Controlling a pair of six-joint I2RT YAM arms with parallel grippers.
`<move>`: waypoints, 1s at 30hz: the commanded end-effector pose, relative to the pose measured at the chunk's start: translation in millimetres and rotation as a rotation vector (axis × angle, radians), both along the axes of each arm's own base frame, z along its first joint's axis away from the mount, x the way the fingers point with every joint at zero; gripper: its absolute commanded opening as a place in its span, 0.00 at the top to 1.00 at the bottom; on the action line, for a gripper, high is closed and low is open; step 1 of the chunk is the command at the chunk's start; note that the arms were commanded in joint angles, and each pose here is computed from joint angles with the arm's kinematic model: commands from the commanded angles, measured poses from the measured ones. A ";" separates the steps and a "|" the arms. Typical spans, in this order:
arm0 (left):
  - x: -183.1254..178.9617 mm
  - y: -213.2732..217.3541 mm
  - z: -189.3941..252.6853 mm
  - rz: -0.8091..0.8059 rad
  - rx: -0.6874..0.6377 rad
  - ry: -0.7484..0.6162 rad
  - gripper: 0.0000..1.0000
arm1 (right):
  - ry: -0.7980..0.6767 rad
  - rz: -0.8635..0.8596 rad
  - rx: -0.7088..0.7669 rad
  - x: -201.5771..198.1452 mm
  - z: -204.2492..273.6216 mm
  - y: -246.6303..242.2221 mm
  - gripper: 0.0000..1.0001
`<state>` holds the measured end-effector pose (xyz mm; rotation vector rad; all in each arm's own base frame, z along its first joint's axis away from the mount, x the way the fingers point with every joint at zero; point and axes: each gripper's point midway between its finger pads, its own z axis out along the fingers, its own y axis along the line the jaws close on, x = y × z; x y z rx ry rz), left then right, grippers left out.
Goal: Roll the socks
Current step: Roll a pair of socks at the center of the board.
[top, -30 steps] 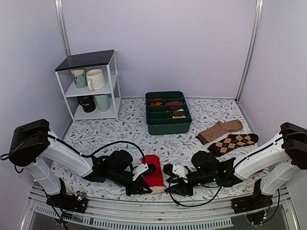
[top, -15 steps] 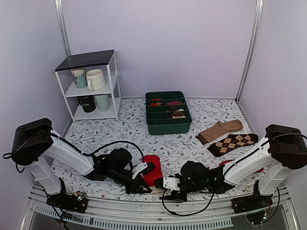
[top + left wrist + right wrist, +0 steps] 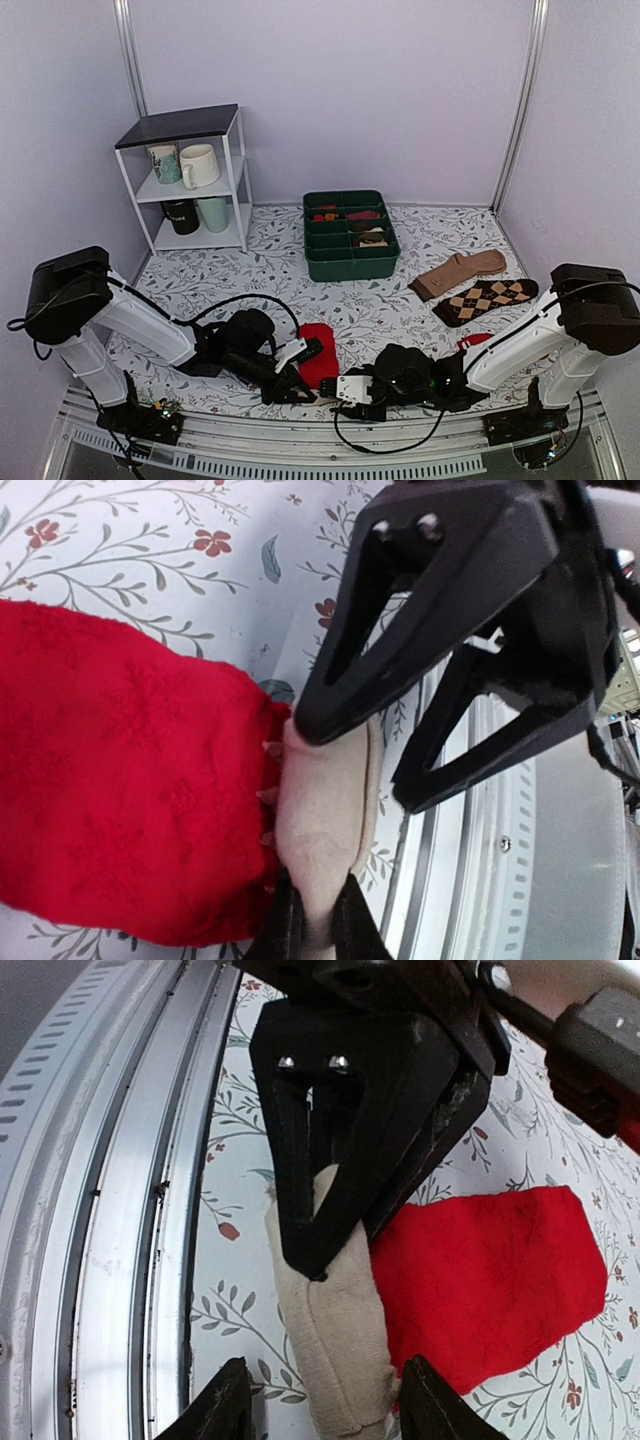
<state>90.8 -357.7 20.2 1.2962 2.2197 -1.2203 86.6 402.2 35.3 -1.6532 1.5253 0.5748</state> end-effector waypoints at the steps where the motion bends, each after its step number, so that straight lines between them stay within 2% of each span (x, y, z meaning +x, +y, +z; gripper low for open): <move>1: -17.4 38.5 -46.3 0.008 0.202 0.103 1.00 | -0.067 0.020 0.127 -3.3 43.7 3.0 0.51; 10: -17.4 38.0 -46.5 0.007 0.199 0.106 1.00 | 0.032 0.098 0.074 -25.1 18.2 8.0 0.52; 19: -18.1 38.4 -46.5 0.002 0.198 0.106 1.00 | 0.018 0.025 -0.013 -9.5 -12.4 16.6 0.53; 25: -17.4 39.2 -45.1 0.004 0.193 0.099 1.00 | 0.081 -0.002 -0.134 -13.9 -41.0 -1.8 0.63; 30: -19.1 39.3 -46.3 -0.004 0.193 0.104 1.00 | 0.163 -0.035 -0.256 -22.9 -64.7 -32.9 0.63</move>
